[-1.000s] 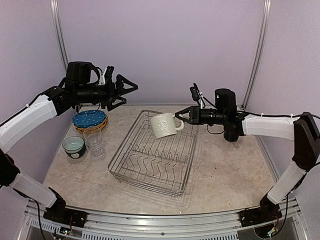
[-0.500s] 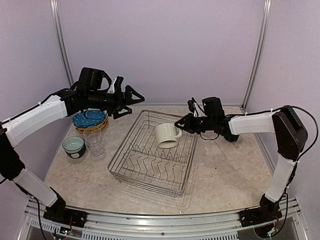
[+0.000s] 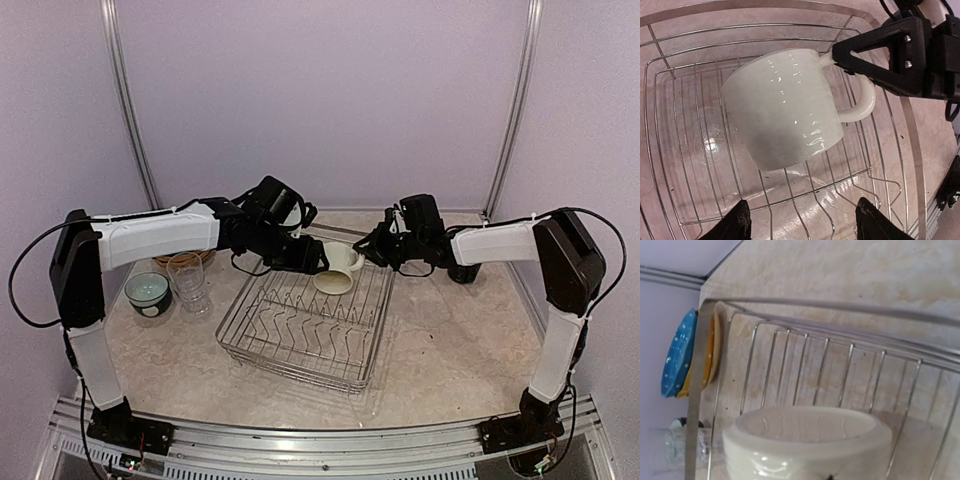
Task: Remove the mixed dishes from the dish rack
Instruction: Place the cup on the dish rack.
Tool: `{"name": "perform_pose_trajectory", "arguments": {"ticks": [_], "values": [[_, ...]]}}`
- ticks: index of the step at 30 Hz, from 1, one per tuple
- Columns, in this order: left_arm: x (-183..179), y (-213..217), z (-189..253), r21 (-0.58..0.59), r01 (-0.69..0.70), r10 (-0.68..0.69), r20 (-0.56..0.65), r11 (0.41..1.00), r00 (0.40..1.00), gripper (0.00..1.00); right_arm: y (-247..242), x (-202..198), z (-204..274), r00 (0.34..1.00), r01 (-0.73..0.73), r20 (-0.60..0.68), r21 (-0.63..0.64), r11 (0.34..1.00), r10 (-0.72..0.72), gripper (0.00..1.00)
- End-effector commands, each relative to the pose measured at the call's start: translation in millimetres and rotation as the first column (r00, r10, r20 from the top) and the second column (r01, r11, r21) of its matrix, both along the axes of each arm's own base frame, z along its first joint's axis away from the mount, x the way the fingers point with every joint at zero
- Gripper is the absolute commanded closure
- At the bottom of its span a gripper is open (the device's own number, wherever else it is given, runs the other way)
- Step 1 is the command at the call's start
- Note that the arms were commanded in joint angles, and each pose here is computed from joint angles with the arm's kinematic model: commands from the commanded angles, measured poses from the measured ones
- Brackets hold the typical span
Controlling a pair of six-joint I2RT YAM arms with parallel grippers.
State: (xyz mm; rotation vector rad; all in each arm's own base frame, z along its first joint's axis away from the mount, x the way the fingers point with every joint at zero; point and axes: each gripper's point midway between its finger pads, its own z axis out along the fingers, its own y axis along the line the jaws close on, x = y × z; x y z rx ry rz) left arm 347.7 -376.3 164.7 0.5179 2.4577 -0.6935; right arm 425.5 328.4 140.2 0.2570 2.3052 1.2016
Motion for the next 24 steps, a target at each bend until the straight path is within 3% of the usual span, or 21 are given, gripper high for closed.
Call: {"name": "perform_pose_trajectory", "arguments": {"ticks": [1, 7, 10, 15, 21, 24], "values": [[15.7, -7.9, -16.0, 0.118, 0.048, -0.067, 0.168, 0.992, 0.984, 0.35, 2.4, 8.8, -1.4, 0.998, 0.04, -0.041, 0.039, 0.998, -0.038, 1.0], [30.6, -1.9, -35.8, 0.168, 0.004, -0.054, 0.289, 0.986, 0.956, 0.36, 5.2, 9.9, 5.7, 0.997, 0.054, -0.063, 0.086, 0.995, -0.048, 1.0], [33.7, -10.0, -42.3, 0.164, 0.043, -0.095, 0.326, 0.986, 0.941, 0.43, 4.3, 12.2, 9.5, 0.996, 0.067, -0.063, 0.096, 0.993, -0.061, 1.0], [42.7, -6.1, -51.3, 0.17, 0.015, -0.075, 0.352, 0.985, 0.933, 0.46, 9.2, 14.4, 10.6, 0.999, 0.027, -0.032, 0.081, 0.996, -0.024, 0.98], [13.6, 2.2, -30.0, 0.07, 0.048, -0.065, 0.281, 0.996, 0.957, 0.36, -1.3, 8.6, 22.2, 0.994, -0.047, 0.088, -0.102, 0.994, 0.056, 0.43], [-3.3, 11.0, -4.6, 0.013, 0.051, -0.053, 0.252, 0.999, 0.966, 0.31, -12.1, 3.0, 39.3, 0.98, -0.072, 0.167, -0.21, 0.975, 0.108, 0.26]]}}
